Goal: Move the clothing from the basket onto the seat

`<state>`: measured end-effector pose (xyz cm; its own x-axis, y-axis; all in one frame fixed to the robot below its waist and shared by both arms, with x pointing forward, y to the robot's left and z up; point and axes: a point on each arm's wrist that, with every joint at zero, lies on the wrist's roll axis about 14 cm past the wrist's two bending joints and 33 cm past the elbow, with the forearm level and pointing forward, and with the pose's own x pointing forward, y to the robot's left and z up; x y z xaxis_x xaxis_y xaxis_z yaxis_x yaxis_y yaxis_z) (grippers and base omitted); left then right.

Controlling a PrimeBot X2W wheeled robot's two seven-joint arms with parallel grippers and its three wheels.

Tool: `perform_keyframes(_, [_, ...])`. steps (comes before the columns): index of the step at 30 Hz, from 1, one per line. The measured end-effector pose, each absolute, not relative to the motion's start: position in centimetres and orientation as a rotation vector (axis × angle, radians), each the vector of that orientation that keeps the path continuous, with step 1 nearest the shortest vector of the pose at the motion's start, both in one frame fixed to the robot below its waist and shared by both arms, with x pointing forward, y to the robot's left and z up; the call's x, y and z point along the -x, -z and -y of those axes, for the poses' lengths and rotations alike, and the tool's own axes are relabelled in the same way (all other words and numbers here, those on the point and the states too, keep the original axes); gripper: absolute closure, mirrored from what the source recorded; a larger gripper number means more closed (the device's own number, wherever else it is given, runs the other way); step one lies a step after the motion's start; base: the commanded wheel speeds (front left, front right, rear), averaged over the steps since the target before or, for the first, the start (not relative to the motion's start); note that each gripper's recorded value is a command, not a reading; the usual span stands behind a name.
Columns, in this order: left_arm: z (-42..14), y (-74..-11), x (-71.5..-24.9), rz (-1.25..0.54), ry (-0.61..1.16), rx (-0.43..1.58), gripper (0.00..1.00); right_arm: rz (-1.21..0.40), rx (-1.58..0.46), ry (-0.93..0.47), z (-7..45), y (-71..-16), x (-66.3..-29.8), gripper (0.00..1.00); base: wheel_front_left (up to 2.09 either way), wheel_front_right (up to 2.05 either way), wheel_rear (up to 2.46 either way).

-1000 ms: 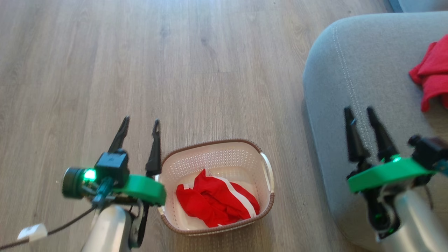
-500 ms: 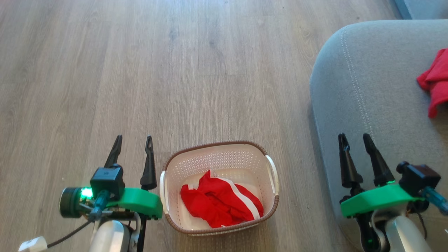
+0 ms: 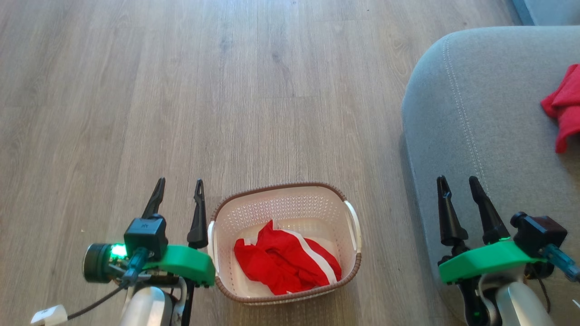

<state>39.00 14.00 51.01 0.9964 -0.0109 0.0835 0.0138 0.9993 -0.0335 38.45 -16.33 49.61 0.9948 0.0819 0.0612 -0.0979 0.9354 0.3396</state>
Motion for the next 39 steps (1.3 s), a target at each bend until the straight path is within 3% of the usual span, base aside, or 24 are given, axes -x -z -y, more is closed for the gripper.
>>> perform_keyframes(24, [-13.2, -49.8, -39.3, 0.050, 0.048, 0.032, 0.00, 0.004, -0.362, -0.083, 16.2, -48.1, -39.0, 0.00, 0.00, 0.00, 0.00])
perform_keyframes(39, [-7.9, -41.4, -44.0, -0.149, 0.281, -0.011, 0.00, -0.103, -0.330, 0.006, 18.5, -42.9, -42.8, 0.00, 0.00, 0.00, 0.00])
